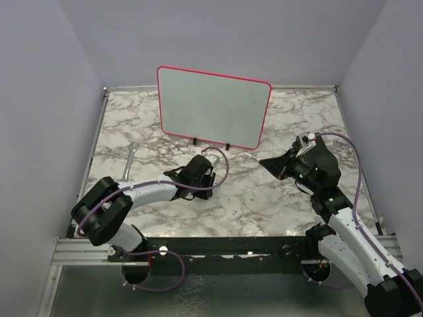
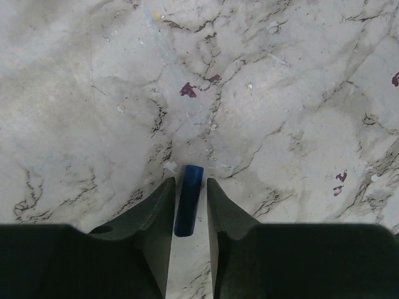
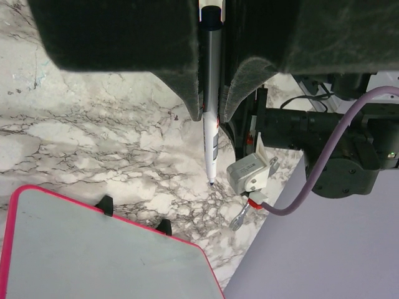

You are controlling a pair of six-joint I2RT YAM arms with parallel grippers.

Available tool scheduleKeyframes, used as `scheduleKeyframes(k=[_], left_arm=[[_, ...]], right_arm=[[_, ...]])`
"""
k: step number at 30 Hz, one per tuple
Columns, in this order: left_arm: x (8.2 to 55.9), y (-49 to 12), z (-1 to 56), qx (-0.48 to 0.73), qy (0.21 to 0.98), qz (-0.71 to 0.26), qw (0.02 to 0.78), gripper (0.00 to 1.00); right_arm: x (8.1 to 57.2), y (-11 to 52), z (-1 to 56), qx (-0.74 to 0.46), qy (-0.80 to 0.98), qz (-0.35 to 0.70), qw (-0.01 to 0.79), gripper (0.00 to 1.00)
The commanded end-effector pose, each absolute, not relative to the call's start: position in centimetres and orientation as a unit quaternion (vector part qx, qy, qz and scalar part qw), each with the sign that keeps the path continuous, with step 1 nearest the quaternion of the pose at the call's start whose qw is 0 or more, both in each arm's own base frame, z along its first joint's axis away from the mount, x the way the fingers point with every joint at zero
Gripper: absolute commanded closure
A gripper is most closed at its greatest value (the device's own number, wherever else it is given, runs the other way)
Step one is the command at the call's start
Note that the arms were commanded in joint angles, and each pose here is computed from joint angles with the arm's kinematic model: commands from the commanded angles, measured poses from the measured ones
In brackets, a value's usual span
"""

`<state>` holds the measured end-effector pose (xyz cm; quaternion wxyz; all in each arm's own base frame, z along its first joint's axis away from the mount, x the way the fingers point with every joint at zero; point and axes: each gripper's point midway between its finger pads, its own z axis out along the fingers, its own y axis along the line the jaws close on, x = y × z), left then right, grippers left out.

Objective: Write a sentence on the whiteboard
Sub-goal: Place the pen cap at the center of the board, then write a sentence on the whiteboard.

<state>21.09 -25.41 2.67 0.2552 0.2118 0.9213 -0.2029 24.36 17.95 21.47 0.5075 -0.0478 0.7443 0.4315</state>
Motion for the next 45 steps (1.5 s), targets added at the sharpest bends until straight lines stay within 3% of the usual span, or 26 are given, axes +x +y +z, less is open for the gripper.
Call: scheduleKeyframes(k=[1,5,10,14,22,35,45], left_arm=[[20.9,-26.1,2.6,0.217,0.920,-0.216,0.244,0.70],[21.4,-25.7,3.0,0.212,0.920,-0.212,0.253,0.51],[23.5,-24.3,5.0,0.194,0.919,-0.210,0.272,0.20],[26.7,-22.2,8.9,0.159,0.909,-0.222,0.315,0.10],[34.0,-15.7,16.0,0.076,0.889,-0.190,0.410,0.07],[44.8,-4.2,28.3,-0.083,0.776,-0.206,0.590,0.06],[49.6,-4.7,30.0,-0.028,0.714,-0.287,0.638,0.14]], right_arm=[[24.7,18.1,21.8,-0.053,0.739,0.423,0.522,1.00],[24.7,18.0,21.5,-0.053,0.744,0.416,0.520,1.00],[24.7,18.1,21.7,-0.057,0.748,0.406,0.522,1.00],[25.0,18.2,22.5,-0.056,0.747,0.392,0.534,1.00],[26.8,21.9,24.7,-0.071,0.742,0.355,0.564,1.00],[32.6,33.6,28.9,-0.085,0.719,0.329,0.607,1.00],[39.1,39.7,30.7,-0.093,0.685,0.311,0.652,1.00]])
